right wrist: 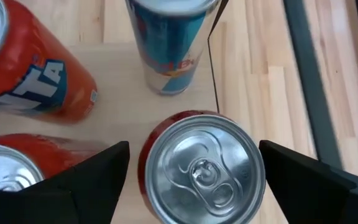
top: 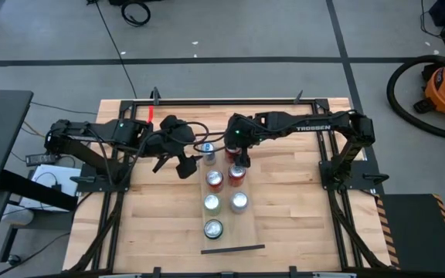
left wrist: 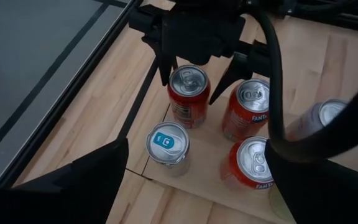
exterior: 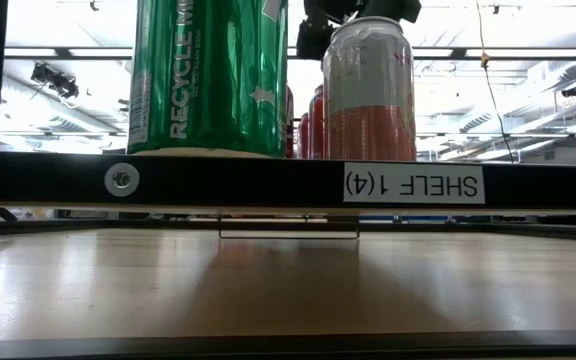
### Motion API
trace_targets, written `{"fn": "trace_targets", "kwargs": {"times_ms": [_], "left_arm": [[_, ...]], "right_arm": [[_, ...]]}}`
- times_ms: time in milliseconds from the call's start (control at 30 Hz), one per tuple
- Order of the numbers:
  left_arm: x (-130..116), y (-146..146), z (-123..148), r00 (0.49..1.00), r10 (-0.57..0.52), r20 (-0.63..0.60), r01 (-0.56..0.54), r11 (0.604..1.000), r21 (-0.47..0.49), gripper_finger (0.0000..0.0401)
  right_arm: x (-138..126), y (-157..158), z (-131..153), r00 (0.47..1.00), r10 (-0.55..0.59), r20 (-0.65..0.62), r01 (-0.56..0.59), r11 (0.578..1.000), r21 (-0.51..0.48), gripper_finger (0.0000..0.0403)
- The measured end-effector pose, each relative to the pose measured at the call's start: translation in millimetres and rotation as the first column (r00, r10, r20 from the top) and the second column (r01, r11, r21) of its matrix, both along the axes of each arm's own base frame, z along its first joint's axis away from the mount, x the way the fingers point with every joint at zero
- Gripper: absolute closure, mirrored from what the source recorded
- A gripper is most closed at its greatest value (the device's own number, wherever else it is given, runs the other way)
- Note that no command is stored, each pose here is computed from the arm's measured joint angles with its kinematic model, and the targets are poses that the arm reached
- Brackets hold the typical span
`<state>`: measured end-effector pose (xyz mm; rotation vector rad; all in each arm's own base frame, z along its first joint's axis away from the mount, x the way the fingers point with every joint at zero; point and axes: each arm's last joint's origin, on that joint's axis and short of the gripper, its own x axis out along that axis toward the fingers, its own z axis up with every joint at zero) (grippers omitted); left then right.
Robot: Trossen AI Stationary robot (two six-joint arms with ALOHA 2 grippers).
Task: Place canned beverage on shelf
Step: Adjust the red and black soda can on the shelf
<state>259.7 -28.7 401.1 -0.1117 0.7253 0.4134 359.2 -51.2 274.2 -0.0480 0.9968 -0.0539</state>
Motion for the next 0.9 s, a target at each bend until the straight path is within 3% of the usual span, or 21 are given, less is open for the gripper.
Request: {"fn": "trace_targets", "kwargs": {"times_ms": [267,900], "left_arm": [[0.0,-0.1,-0.2,1.000,0.004,0.000,-0.004,1.000,-0.004,0.0012],[-0.9,0.1,-1.1,1.000,-0.002,-0.018,0.002,1.000,0.005,0.0012]], "right_arm": [[-2.5,-2.8,-6.1,1.000,-0.008,-0.014,0.008,1.000,0.013,0.0085],[-24.6,-0.8,16.5,0.997,-0.076,-0.012,0.076,0.997,0.005,0.0084]]}}
